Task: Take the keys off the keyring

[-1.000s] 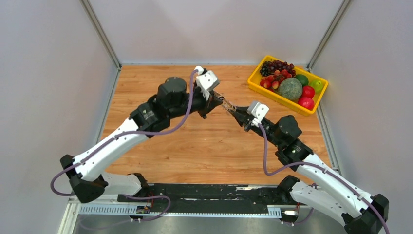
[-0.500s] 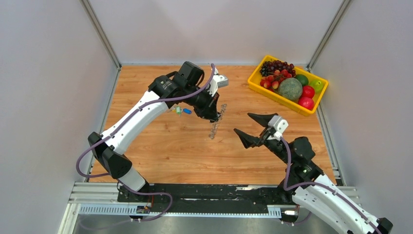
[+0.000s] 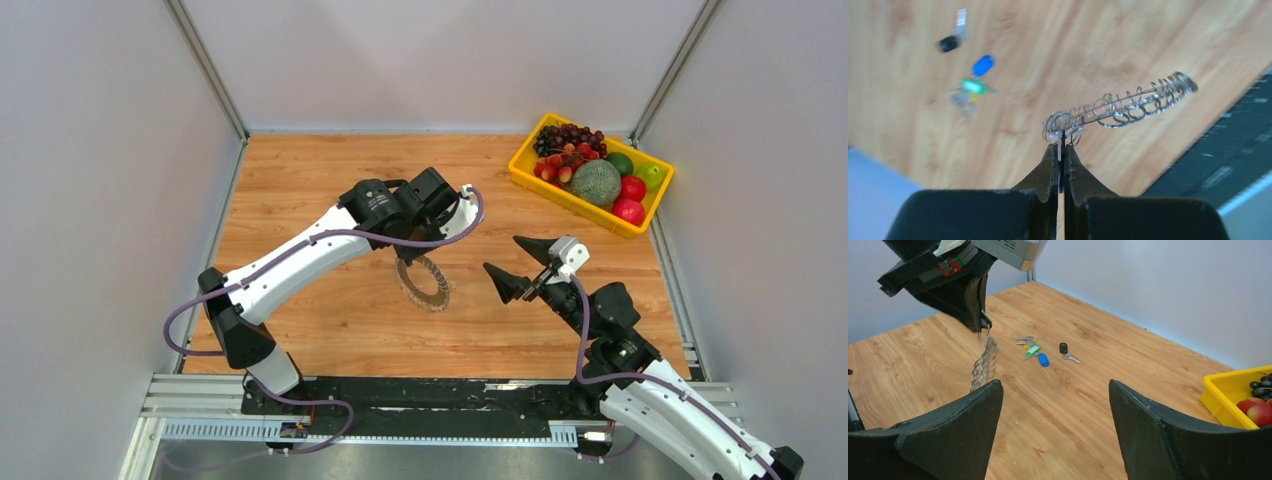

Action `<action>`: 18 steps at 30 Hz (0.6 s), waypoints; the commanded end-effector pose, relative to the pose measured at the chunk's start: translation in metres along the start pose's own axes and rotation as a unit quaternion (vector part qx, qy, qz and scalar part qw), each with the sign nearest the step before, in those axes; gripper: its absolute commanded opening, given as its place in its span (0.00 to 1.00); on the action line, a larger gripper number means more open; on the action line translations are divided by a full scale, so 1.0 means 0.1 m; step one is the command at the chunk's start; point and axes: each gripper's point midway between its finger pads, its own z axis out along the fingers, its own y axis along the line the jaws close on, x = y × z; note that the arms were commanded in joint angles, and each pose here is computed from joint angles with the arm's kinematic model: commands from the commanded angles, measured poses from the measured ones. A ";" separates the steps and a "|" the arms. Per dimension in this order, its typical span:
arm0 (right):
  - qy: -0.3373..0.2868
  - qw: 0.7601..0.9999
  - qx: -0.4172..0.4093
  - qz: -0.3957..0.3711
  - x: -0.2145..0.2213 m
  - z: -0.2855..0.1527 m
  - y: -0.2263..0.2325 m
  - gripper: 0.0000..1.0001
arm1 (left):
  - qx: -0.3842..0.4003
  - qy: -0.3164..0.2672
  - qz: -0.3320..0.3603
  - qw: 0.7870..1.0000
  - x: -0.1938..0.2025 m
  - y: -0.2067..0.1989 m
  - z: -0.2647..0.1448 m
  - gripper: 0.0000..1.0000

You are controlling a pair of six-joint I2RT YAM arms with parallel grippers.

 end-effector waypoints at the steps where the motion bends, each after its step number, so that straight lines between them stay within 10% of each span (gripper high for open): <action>1: -0.004 1.000 -0.018 0.012 -0.04 0.03 0.07 0.81 | -0.200 -0.006 0.093 0.975 -0.19 0.66 -0.33 0.00; 11: -0.021 0.999 -0.047 -0.006 -0.08 0.08 0.16 0.77 | -0.362 -0.070 0.254 0.894 -0.70 0.91 -0.71 0.00; 18: -0.040 0.993 -0.107 -0.034 -0.15 0.12 0.35 0.68 | -0.327 -0.262 0.311 0.853 -0.68 0.58 -0.94 0.00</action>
